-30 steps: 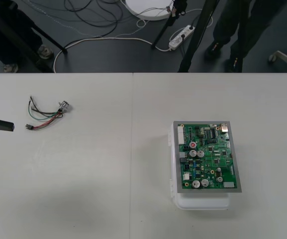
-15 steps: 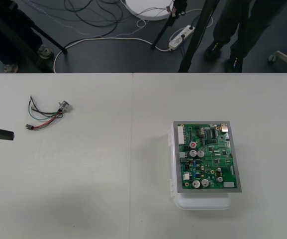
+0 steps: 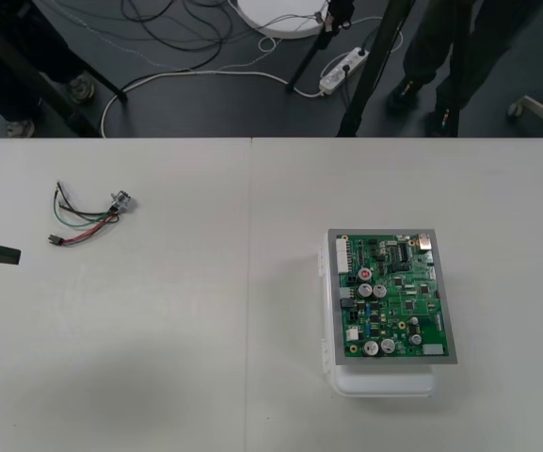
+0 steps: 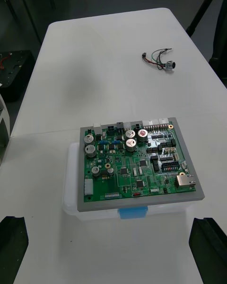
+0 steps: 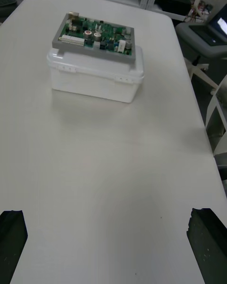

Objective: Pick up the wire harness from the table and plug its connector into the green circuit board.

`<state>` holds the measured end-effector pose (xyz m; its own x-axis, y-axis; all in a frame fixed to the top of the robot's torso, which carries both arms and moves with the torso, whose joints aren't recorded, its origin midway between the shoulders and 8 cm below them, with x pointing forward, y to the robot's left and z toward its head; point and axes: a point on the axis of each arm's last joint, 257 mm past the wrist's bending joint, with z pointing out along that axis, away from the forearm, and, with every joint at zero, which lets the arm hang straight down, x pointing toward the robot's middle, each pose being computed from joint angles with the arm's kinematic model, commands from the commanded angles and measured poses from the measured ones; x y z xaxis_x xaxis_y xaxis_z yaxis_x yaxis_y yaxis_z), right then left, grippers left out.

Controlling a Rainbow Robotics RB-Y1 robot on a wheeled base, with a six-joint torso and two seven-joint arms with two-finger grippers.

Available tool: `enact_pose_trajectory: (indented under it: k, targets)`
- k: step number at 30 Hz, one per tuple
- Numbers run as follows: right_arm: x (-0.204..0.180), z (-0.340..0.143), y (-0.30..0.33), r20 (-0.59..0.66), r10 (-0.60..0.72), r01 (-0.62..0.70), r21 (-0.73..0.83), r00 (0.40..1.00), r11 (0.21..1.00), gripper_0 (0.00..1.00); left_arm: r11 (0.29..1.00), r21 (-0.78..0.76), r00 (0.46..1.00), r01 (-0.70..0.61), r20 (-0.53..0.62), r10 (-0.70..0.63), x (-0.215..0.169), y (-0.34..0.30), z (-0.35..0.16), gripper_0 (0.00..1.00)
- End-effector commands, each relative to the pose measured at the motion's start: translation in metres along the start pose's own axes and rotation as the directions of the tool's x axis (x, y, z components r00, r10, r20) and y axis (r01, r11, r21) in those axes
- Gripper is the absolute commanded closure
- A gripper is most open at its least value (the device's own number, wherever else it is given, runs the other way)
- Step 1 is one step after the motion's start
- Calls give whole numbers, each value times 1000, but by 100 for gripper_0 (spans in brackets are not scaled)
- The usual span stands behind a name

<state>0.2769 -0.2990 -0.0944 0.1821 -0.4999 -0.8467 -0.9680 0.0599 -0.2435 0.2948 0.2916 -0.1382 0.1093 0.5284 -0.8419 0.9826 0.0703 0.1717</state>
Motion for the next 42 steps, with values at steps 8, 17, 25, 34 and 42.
enact_pose_trajectory:
  k: [8, 17, 25, 34, 42]
  targets:
    - [-3, -2, -10, 1, 11, -11, 45, 1000, 999, 0, 964, 7, 952, -265, -156, 263, 5, 42, -11, 0]
    - [-5, 2, -22, 55, 80, -86, 124, 995, 989, 0, 912, 87, 876, -401, -254, 409, 22, 56, -5, 0]
    - [-6, 21, -18, 183, 127, -156, 151, 975, 976, 0, 818, 156, 742, -554, -352, 570, 31, 81, -17, 0]
    - [15, 42, -12, 206, 87, -119, 145, 975, 982, 0, 688, 270, 562, -674, -417, 714, 43, 102, -30, 0]
    - [24, 58, -10, 323, 81, -111, 76, 943, 991, 0, 511, 355, 347, -783, -433, 832, 40, 130, -42, 0]
